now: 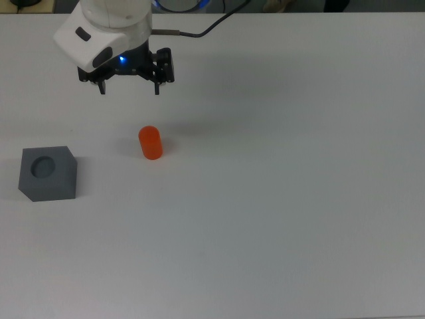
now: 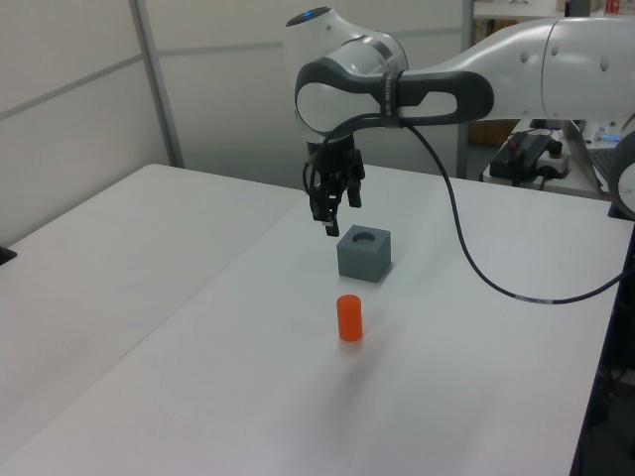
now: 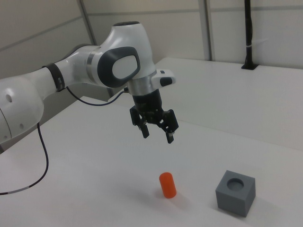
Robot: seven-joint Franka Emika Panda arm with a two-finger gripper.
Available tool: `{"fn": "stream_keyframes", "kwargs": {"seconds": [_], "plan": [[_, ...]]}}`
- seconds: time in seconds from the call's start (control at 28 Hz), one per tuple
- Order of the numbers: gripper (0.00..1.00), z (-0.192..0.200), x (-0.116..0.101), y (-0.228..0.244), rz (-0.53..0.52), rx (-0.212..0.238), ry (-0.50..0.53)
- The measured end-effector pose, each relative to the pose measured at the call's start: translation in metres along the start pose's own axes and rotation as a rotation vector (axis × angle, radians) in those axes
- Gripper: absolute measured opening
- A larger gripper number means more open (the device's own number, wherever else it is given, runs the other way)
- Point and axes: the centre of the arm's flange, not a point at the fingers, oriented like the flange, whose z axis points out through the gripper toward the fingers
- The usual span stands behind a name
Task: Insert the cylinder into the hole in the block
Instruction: 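Lower the open gripper down onto the orange cylinder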
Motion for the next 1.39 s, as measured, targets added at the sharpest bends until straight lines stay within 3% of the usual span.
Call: {"fn": "stream_keyframes", "kwargs": {"seconds": [0.14, 0.43, 0.79, 1.39], "plan": [[1.00, 0.010, -0.001, 0.001, -0.007, 0.000, -0.026], [1.00, 0.080, 0.004, 0.000, -0.021, 0.001, -0.157], [1.00, 0.134, 0.010, -0.017, -0.056, 0.001, -0.249], [1.00, 0.183, 0.031, -0.034, -0.087, -0.020, -0.238]]}}
